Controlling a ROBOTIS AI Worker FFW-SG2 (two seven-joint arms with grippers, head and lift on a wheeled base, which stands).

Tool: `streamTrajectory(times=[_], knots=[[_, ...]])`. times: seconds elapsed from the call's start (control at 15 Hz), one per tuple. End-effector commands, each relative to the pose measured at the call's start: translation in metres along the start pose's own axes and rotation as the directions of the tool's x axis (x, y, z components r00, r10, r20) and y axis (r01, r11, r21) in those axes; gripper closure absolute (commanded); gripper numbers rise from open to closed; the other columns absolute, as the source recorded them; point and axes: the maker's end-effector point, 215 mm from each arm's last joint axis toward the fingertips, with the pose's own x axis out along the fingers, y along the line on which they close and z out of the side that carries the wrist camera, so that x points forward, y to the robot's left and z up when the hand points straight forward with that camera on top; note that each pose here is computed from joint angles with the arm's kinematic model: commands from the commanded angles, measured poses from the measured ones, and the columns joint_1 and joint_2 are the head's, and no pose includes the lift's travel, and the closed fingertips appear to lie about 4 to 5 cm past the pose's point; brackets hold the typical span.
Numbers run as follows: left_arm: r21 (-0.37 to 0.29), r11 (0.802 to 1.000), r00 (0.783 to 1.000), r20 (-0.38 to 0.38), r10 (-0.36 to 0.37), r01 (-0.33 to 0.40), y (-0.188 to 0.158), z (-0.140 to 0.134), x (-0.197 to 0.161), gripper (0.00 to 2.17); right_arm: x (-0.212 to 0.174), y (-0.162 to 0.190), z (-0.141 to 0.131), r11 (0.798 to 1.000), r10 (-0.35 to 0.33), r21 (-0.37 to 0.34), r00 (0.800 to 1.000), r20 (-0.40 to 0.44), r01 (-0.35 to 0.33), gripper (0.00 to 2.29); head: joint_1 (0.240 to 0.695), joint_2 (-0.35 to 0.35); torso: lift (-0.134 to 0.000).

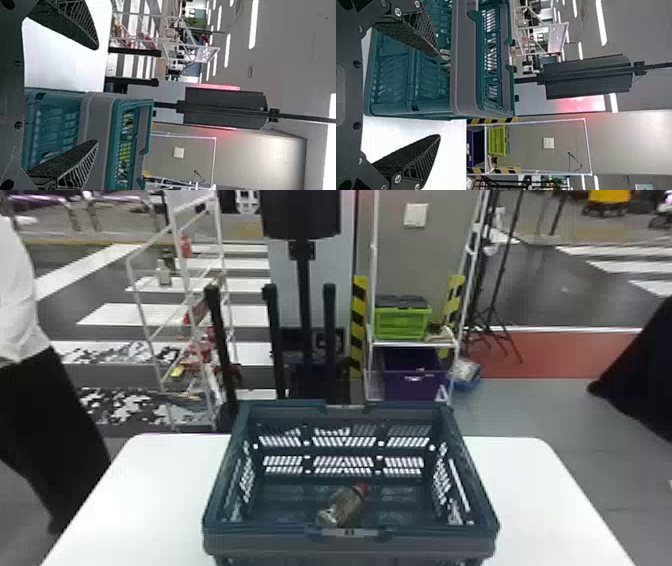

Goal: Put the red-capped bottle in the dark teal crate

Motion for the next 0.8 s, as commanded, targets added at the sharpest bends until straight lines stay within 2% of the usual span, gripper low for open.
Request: streamTrajectory(times=[0.0,0.73], knots=[[0.004,1.0,0.999,-0.035,0.003,-0.002,-0.0068,-0.0186,-0.0073,0.04,0.0,0.0041,0.0001,1.0,0.012,0.0,1.0,0.001,-0.012,0.15,0.499,0.0,0.0],[0.018,1.0,0.998,-0.063,0.026,-0.025,-0.0017,-0.0249,-0.0121,0.03,-0.0017,0.0096,0.0041,1.0,0.011,0.012,1.0,0.013,-0.012,0.15,0.499,0.0,0.0]])
